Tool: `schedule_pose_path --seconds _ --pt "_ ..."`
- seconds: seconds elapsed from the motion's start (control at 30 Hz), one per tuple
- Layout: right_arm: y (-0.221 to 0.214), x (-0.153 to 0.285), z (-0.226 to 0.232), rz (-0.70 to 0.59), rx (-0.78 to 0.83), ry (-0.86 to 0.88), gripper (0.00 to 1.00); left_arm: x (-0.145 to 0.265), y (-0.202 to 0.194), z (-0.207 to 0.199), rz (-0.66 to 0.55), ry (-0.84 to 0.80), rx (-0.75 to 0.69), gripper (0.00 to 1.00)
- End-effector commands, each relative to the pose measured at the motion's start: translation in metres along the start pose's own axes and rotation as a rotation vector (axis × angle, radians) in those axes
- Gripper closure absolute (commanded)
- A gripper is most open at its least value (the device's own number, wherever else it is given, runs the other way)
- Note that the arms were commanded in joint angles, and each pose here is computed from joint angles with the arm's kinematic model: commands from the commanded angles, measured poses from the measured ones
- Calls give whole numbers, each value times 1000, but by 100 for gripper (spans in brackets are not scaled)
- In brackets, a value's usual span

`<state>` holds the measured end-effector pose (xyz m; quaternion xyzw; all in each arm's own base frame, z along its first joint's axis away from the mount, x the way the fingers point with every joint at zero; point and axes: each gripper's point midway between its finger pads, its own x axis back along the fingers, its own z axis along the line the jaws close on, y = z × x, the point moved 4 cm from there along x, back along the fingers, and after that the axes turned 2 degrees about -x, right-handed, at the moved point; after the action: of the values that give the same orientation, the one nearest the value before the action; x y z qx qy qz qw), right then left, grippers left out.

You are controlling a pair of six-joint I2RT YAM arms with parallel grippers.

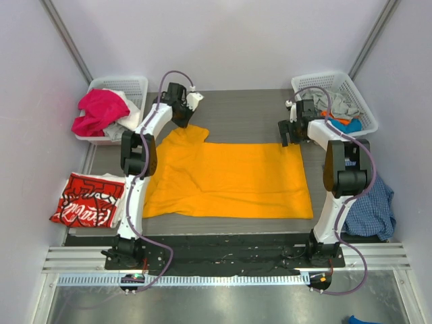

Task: Fold and stack the t-shirts
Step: Grap the side of the flattened tshirt furthest away from the robot with both arms

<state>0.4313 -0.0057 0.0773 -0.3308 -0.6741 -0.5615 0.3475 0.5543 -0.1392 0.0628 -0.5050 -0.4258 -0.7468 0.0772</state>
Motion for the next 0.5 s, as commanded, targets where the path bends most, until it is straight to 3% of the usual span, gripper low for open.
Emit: schedule_pose_path --seconds 0.0,0.47 --pt "26 -3 -16 -51 -68 23 11 25 17 -7 -25 12 -56 100" --pt "11 -9 -22 3 -13 -7 17 29 6 -14 17 26 -111 100"
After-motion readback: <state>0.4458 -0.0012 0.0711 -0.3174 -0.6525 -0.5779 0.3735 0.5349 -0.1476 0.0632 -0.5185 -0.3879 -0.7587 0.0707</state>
